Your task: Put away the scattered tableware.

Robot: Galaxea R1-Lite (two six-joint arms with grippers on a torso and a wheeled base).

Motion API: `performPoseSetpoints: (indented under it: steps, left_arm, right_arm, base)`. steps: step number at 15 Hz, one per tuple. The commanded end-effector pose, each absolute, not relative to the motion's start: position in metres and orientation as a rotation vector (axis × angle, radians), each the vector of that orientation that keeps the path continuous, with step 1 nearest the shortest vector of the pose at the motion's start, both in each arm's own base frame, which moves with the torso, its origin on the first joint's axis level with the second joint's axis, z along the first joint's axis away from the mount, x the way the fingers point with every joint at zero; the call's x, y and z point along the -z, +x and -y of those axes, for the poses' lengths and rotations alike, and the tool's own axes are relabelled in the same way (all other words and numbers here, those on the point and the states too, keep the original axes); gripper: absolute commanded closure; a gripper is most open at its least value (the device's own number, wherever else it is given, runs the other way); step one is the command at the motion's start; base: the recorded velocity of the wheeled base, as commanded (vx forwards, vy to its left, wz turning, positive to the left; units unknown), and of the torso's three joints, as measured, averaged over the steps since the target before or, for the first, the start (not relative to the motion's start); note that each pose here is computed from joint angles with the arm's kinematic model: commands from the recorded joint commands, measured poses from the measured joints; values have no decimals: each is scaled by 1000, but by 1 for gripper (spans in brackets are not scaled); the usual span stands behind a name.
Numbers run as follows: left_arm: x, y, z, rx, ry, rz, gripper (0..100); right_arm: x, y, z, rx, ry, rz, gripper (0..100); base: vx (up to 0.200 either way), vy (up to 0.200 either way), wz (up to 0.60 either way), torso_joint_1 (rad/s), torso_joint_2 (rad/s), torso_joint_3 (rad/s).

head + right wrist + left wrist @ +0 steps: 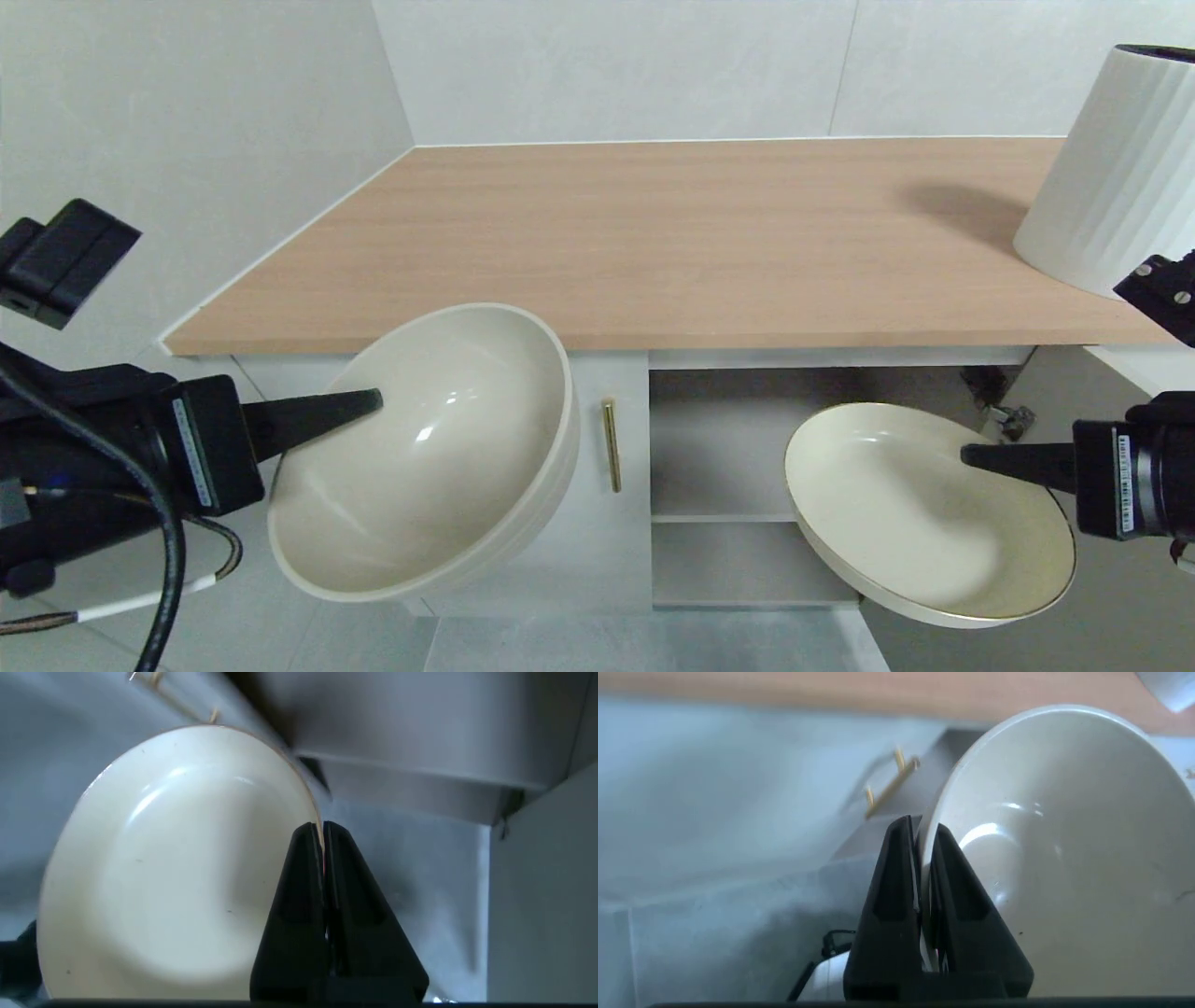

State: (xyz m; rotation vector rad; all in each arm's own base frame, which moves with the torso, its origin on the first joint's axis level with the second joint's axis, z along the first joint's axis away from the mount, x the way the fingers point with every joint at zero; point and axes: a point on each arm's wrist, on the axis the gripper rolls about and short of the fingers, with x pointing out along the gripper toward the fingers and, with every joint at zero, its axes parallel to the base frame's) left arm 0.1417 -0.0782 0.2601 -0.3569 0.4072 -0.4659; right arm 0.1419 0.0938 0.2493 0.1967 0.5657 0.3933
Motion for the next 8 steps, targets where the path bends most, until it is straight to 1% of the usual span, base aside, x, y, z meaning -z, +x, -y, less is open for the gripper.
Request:
performPoseSetpoints:
  steps: [1,5,8]
  left_arm:
    - [-260,142,78,466,-357,-406,100]
    - [-260,142,79,472,-357,-409,100]
    - [-259,143,79,471,-356,-414,100]
  right_arm:
    - [-248,142,-94,-393,196,-566,100]
    - [-236,152,-94,-370,214,-533,100]
    - [-235,152,-94,-368,214,-533,100]
  base:
    - [0,0,0,0,0,0]
    - [0,0,0,0,0,0]
    - [0,0,0,0,0,0]
